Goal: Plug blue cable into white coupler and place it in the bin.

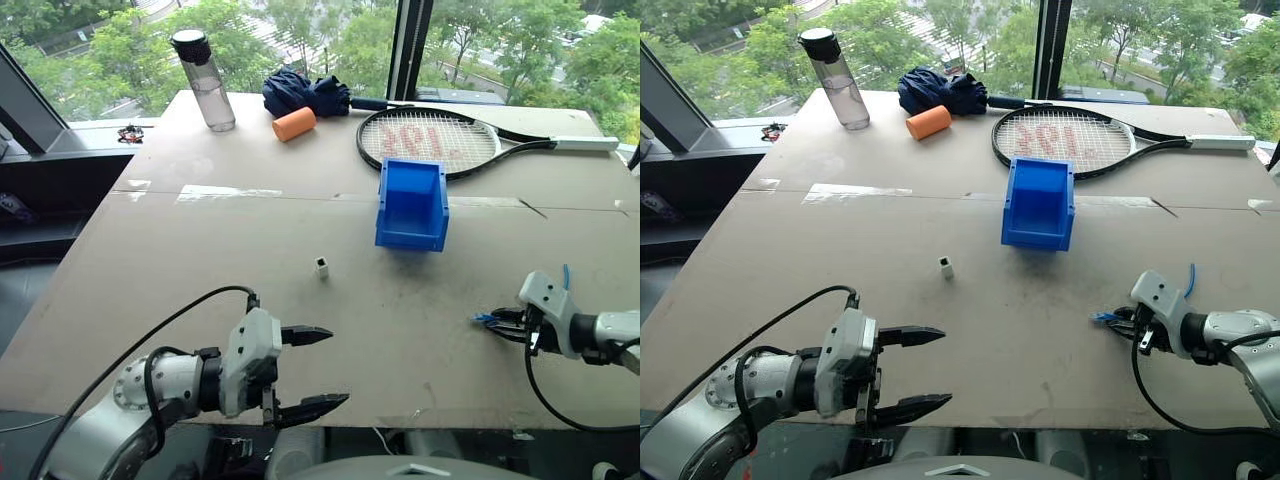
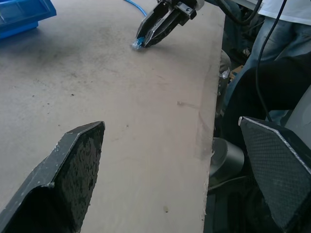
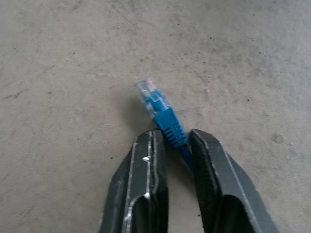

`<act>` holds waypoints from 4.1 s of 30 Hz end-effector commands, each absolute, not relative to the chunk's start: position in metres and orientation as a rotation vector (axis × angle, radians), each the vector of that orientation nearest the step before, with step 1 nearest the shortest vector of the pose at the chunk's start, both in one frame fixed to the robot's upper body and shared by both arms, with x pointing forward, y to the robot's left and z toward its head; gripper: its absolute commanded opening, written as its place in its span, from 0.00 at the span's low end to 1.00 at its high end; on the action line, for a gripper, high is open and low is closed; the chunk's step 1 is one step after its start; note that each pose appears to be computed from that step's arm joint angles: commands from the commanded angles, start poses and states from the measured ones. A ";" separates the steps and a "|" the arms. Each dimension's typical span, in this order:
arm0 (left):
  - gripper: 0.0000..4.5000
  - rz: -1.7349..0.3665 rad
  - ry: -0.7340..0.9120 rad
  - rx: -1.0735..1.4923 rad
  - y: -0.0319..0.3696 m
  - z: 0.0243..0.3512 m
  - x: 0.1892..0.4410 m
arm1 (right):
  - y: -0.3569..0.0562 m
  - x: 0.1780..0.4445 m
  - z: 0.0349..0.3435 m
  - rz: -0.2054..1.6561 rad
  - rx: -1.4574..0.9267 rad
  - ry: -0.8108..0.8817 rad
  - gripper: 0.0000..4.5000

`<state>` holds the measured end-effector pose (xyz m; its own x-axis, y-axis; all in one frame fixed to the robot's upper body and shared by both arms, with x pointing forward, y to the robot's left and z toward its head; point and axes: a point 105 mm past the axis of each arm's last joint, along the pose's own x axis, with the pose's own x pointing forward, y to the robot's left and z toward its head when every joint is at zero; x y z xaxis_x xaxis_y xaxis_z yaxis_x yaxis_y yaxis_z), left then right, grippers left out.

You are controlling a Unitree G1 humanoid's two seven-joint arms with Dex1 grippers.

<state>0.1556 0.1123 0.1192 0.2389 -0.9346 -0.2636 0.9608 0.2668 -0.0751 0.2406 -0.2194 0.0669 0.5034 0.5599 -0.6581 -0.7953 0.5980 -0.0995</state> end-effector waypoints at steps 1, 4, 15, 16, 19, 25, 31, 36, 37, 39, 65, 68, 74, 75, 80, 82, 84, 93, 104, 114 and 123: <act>1.00 -1.307 0.223 0.143 0.106 0.134 0.150 | -0.201 0.239 0.066 0.883 -0.416 0.604 0.01; 1.00 -1.302 0.202 0.151 0.103 0.141 0.154 | -0.181 0.245 0.077 0.923 -0.420 0.550 0.01; 1.00 -1.309 0.187 0.225 0.108 0.153 0.228 | -0.109 0.288 0.095 1.060 -0.611 0.507 0.01; 1.00 -1.312 0.190 0.234 0.108 0.152 0.232 | -0.107 0.291 0.093 1.065 -0.626 0.509 0.01; 1.00 -1.325 0.197 0.270 0.106 0.148 0.238 | -0.105 0.298 0.085 1.083 -0.658 0.537 0.01; 1.00 -1.370 0.190 0.320 0.095 0.145 0.242 | -0.113 0.290 0.099 1.080 -0.614 0.454 0.57; 1.00 -1.337 0.196 0.356 0.074 0.147 0.260 | -0.126 0.235 0.135 1.097 -0.445 0.260 0.83; 1.00 -1.375 0.270 0.403 0.058 0.124 0.283 | -0.150 0.184 0.135 0.946 -0.329 0.228 0.83; 1.00 -1.379 0.282 0.409 0.055 0.119 0.288 | -0.155 0.178 0.136 0.896 -0.325 0.221 0.83; 1.00 -1.392 0.285 0.431 0.047 0.112 0.297 | -0.161 0.168 0.137 0.826 -0.319 0.220 0.83; 0.02 -1.644 0.353 0.277 0.011 0.111 0.296 | -0.138 0.150 0.108 0.575 0.114 0.245 0.84; 0.02 -1.743 0.432 0.024 0.017 0.139 0.278 | -0.126 0.158 0.122 0.588 0.326 0.169 0.84; 0.02 -1.823 0.527 -0.254 0.022 0.166 0.260 | -0.101 0.181 0.149 0.717 0.609 0.058 0.84; 0.02 -1.823 0.530 -0.263 0.022 0.168 0.259 | -0.100 0.184 0.154 0.729 0.626 0.041 0.84; 0.00 -1.822 0.529 -0.312 0.022 0.175 0.255 | -0.089 0.189 0.169 0.810 0.705 0.030 0.79; 0.00 -1.830 0.528 -0.328 0.022 0.178 0.253 | -0.085 0.190 0.173 0.830 0.741 0.029 0.64; 0.00 -1.837 0.526 -0.333 0.022 0.180 0.250 | -0.083 0.191 0.175 0.842 0.747 0.036 0.45; 0.00 -1.843 0.474 -0.334 0.020 0.186 0.249 | -0.083 0.189 0.180 0.862 0.756 0.046 0.00; 0.71 -1.709 0.319 -0.211 0.030 0.192 0.262 | -0.093 0.193 0.188 0.847 0.757 0.009 0.00; 0.98 -1.286 0.138 0.222 0.094 0.159 0.301 | -0.121 0.208 0.190 0.779 0.704 -0.044 0.00; 0.98 -1.066 0.121 0.290 0.130 0.126 0.318 | -0.124 0.226 0.190 0.760 0.656 -0.043 0.00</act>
<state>0.3149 0.1298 0.1196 0.4714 -0.8429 -0.2594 0.8817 0.4572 0.1165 0.2261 -0.1253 0.1814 0.7502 0.6153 0.2418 -0.6256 0.5423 0.5609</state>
